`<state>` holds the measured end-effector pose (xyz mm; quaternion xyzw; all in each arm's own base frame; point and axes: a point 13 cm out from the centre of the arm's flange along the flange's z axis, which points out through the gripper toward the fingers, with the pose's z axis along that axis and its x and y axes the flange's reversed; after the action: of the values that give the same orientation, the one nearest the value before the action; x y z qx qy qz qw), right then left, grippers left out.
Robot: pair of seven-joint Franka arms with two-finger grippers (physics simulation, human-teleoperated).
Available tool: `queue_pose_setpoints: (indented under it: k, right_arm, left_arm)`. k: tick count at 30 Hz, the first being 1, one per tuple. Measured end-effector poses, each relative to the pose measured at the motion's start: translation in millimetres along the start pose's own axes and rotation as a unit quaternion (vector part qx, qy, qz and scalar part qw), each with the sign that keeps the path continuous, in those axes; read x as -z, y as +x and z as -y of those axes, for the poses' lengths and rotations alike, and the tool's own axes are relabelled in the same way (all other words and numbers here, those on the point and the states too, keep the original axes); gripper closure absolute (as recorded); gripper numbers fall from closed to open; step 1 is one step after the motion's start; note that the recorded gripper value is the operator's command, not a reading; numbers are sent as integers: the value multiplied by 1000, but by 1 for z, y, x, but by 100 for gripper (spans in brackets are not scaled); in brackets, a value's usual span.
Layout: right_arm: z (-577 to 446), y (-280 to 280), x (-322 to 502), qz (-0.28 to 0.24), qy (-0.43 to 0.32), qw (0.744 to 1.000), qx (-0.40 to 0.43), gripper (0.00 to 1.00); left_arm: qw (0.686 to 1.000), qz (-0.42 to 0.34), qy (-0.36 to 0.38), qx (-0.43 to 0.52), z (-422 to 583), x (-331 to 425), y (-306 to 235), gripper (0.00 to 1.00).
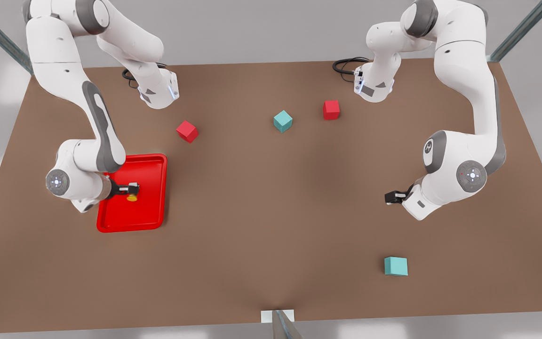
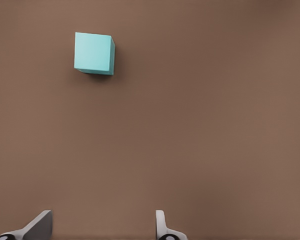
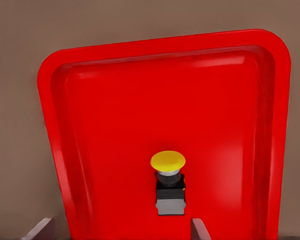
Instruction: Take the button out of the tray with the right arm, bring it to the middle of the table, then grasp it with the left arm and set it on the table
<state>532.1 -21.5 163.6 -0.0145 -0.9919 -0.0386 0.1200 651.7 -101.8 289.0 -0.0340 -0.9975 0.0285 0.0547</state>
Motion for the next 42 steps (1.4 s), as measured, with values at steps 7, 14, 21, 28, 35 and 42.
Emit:
queue_pose_setpoints:
  k: [7, 14, 21, 28, 35, 42]
  right_arm:
    - [13, 28, -43, -25, 21, 998, 45, 0]
    - [37, 34, -73, 15, 29, 997, 68, 0]
    - [37, 21, -84, 65, 33, 993, 92, 0]
    - [36, 14, -102, 71, 26, 992, 105, 0]
    - [39, 13, -116, 67, 22, 991, 113, 14]
    - [45, 15, -123, 63, 20, 991, 117, 34]
  left_arm:
    - [1000, -2, 0, 1, 1, -4, 0, 0]
    - [1000, -4, 0, 2, 0, -6, 0, 0]
    - [1000, -5, 1, 2, 1, -9, -1, 0]
    - [1000, -8, 1, 2, 1, -13, -1, 0]
    - [1000, -10, 1, 3, 1, -17, -2, 0]
    - [1000, -9, 1, 3, 1, -17, -3, 0]
